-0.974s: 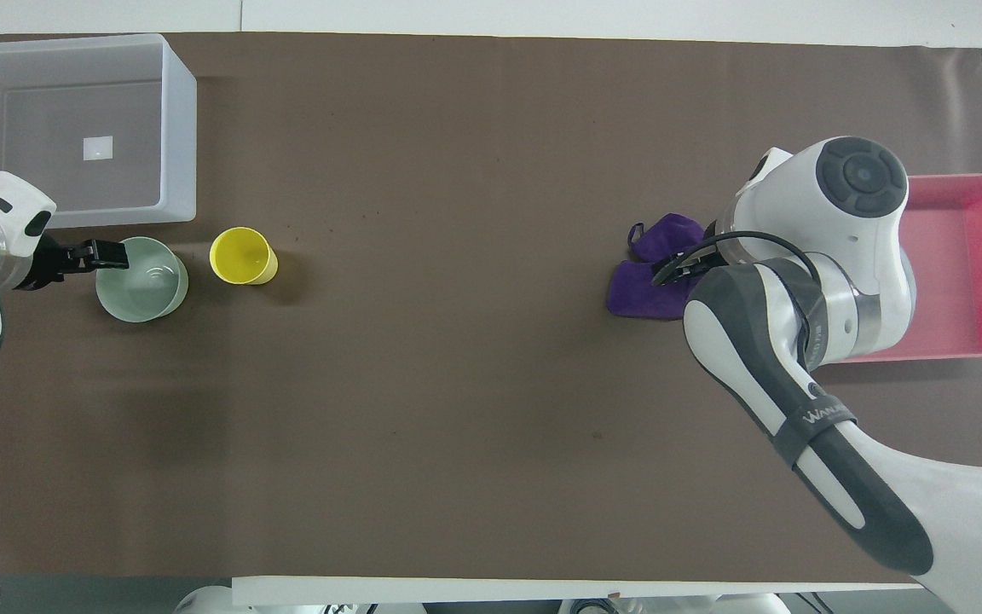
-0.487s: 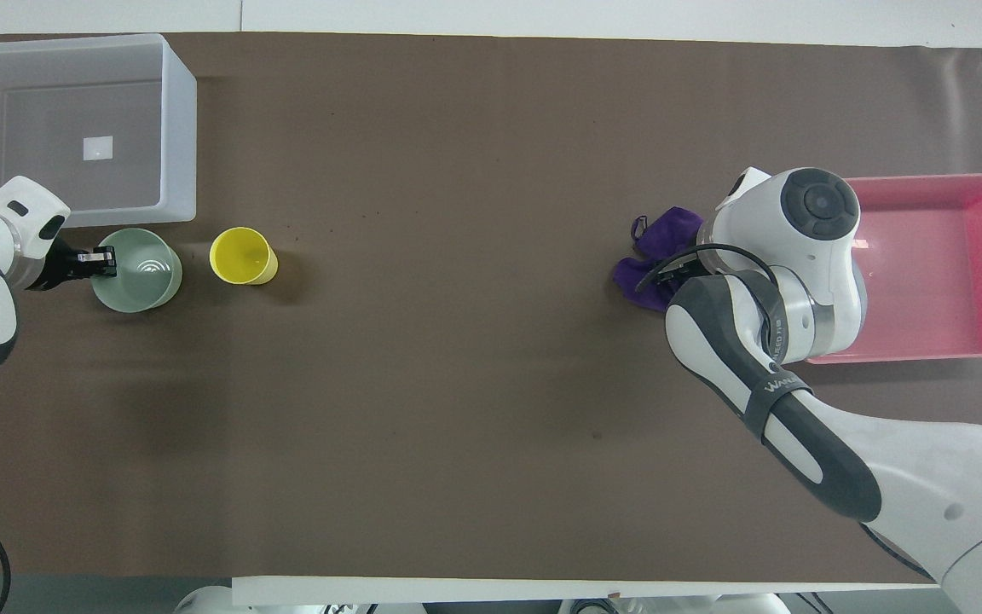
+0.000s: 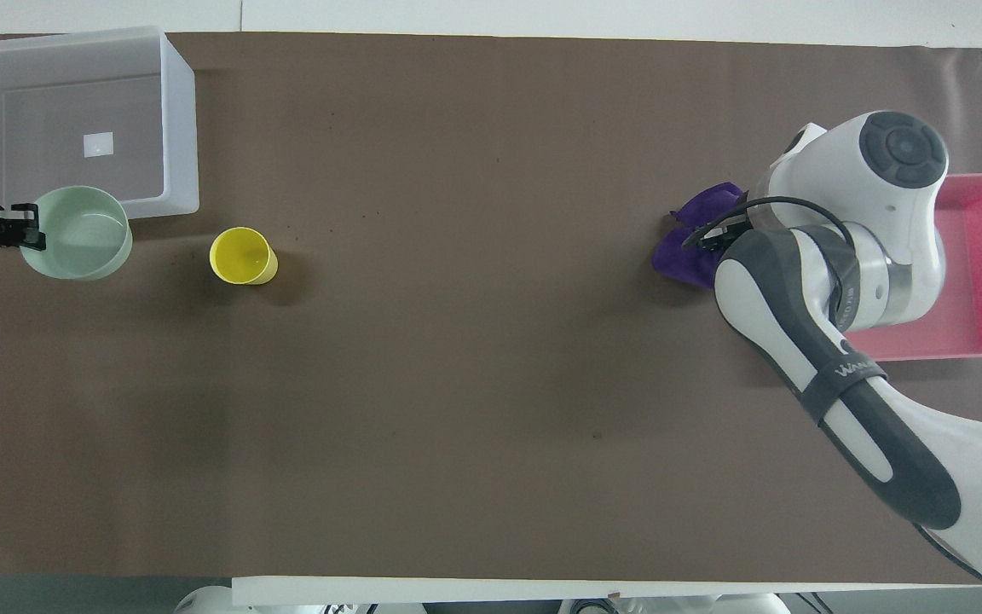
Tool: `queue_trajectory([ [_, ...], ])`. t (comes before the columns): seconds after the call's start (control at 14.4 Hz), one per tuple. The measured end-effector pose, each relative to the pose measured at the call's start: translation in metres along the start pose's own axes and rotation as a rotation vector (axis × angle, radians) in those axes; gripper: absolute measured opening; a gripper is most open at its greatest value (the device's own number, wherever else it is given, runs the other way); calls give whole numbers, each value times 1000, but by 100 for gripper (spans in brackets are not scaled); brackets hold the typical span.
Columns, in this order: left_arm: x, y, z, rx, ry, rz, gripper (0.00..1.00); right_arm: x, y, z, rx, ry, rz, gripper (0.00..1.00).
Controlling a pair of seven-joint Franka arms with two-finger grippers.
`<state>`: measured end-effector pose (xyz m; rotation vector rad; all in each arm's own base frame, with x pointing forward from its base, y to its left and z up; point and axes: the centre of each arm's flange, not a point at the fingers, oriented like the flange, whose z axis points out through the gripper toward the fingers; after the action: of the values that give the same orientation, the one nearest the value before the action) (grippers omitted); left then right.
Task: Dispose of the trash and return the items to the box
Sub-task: 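Place the bowl in the white box while the right gripper drops cloth, then reach the left gripper to the yellow cup and grasp it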
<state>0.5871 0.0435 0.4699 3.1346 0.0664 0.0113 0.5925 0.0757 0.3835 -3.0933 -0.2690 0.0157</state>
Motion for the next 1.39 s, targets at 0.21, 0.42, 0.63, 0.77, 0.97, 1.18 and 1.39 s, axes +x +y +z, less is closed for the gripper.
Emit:
queue_trajectory([
  [0.21,30,-1,-20,-43,53,-25,3,5,-1,-88,-2,-24,16,12],
  [0.42,76,-24,19,-43,107,-70,3,-9,34,-145,-9,-31,77,12],
  [0.63,107,-47,88,-28,163,-106,3,-34,110,-159,-5,-52,154,11],
  [0.77,120,-45,118,-29,211,-111,3,-50,152,-146,2,-66,184,11],
  [0.97,128,-39,120,-27,251,-103,33,-69,188,-98,0,-43,136,11],
  [1.18,126,-22,83,-37,274,-80,65,-88,203,-47,2,-47,143,11],
  [1.39,87,18,8,-70,147,-43,100,-99,211,-19,-2,-36,160,14],
])
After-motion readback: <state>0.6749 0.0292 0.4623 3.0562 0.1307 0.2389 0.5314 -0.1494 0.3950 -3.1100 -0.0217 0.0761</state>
